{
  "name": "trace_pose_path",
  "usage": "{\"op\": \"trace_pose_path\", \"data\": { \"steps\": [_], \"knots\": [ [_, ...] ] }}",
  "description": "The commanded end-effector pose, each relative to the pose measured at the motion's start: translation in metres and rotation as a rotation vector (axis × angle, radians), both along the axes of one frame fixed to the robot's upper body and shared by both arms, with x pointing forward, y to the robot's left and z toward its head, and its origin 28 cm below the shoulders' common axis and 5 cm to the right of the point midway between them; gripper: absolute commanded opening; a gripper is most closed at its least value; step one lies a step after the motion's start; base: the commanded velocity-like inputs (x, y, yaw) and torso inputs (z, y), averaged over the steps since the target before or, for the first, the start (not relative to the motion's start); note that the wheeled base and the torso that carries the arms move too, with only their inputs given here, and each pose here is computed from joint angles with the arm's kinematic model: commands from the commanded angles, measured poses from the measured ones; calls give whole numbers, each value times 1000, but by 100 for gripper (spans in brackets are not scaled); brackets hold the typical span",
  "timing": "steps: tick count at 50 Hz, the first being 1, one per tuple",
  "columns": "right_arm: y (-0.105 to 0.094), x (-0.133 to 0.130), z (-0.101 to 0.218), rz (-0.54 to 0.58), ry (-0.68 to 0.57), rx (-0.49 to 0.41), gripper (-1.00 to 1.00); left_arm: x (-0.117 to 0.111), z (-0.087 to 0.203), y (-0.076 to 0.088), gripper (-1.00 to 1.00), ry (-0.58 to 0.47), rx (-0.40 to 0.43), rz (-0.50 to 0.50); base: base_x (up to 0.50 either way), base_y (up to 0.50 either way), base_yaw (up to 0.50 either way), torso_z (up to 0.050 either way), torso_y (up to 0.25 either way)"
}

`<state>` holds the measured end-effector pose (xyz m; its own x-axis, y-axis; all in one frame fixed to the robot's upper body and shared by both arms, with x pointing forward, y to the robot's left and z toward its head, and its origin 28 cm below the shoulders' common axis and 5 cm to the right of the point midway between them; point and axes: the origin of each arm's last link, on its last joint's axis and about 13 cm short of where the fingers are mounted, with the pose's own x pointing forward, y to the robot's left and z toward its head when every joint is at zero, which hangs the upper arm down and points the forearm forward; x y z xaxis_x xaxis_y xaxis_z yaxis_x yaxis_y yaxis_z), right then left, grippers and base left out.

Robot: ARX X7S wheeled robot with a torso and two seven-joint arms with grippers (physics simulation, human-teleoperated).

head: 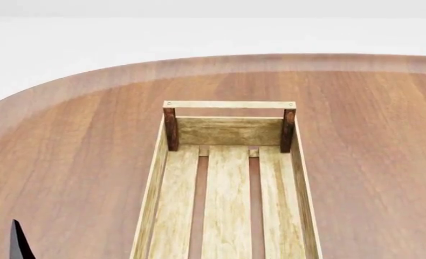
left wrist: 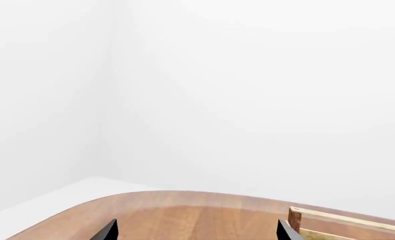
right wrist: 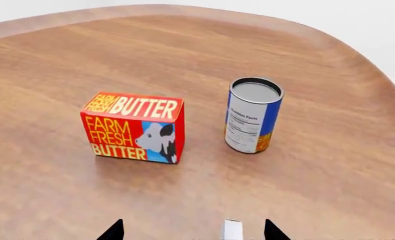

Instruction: Pick up the cream cheese and put it in the tray.

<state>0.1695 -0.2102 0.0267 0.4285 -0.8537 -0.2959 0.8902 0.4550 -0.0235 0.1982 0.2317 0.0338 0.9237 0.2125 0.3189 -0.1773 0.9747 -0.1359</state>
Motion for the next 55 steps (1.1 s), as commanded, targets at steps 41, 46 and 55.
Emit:
{"op": "trace_pose_path", "data": {
  "steps": [41,46,55],
  "knots": [
    [-39,-29,-8,-8,100,150,100,-4,0,-3,100,-8,11,-10,0,0,0,0,0],
    [-40,-27,-12,-8,110,163,100,-2,-1,-3,100,-4,11,-7,0,0,0,0,0],
    [-42,-20,-20,6,117,205,100,-2,-1,-2,100,-4,7,-8,0,0,0,0,0]
  ]
}}
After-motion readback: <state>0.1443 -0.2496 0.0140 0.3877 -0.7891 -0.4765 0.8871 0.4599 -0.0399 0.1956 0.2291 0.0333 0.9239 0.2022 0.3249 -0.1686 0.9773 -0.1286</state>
